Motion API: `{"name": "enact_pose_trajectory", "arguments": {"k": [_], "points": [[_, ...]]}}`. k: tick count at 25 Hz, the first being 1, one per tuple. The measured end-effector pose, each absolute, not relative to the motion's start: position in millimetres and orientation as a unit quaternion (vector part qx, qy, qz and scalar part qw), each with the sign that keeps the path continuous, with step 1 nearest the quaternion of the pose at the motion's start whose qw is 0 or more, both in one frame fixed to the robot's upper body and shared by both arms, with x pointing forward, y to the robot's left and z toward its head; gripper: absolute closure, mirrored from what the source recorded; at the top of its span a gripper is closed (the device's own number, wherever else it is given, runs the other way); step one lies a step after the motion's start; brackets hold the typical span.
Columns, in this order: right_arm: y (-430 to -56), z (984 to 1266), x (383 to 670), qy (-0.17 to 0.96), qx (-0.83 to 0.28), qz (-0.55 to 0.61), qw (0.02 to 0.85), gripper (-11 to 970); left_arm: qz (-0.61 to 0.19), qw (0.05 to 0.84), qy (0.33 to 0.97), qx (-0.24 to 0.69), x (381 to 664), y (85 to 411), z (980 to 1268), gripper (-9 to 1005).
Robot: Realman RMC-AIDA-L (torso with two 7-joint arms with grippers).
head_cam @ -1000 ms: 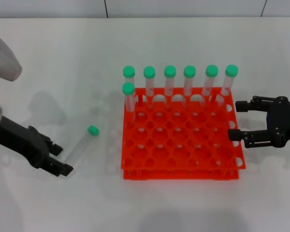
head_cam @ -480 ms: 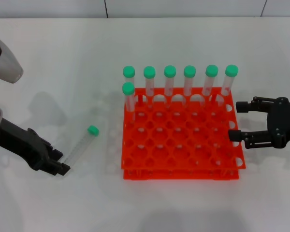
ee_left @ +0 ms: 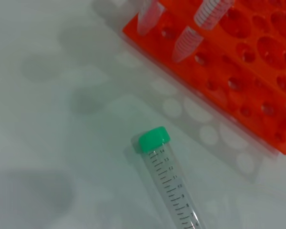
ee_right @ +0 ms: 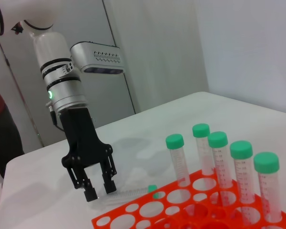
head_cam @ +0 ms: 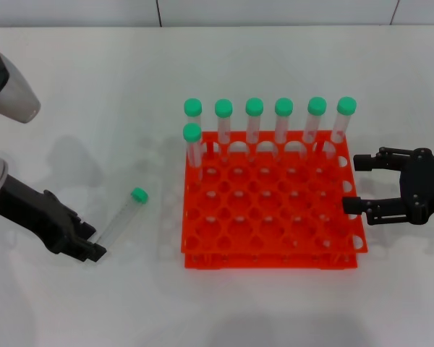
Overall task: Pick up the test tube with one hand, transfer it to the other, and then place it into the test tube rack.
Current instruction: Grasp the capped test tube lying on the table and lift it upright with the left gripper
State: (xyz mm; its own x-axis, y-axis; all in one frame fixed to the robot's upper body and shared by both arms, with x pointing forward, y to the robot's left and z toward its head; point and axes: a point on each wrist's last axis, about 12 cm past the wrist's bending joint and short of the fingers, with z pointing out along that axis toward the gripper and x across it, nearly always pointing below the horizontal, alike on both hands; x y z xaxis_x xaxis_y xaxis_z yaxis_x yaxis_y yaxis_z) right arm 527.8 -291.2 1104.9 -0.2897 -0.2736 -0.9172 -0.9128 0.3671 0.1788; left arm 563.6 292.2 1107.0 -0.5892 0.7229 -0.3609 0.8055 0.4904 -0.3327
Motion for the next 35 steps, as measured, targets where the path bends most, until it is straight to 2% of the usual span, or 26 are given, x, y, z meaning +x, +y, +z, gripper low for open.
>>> {"name": "enact_pose_trajectory", "arguments": {"k": [21, 27, 35], "points": [[-290.7, 1105.6, 528.5, 0.708, -0.419, 0.377, 0.426, 102, -0.238, 0.081, 0.858, 0.447, 564.7, 287.0, 1107.2, 526], [-290.9, 1106.0, 528.3, 0.706, -0.417, 0.377, 0.43, 102, -0.236, 0.081, 0.86, 0.444, 565.1, 287.1, 1107.1, 611], [-290.9, 1106.0, 528.3, 0.706, -0.417, 0.377, 0.43, 102, -0.235, 0.08, 0.861, 0.444, 565.1, 287.4, 1106.9, 608]]}}
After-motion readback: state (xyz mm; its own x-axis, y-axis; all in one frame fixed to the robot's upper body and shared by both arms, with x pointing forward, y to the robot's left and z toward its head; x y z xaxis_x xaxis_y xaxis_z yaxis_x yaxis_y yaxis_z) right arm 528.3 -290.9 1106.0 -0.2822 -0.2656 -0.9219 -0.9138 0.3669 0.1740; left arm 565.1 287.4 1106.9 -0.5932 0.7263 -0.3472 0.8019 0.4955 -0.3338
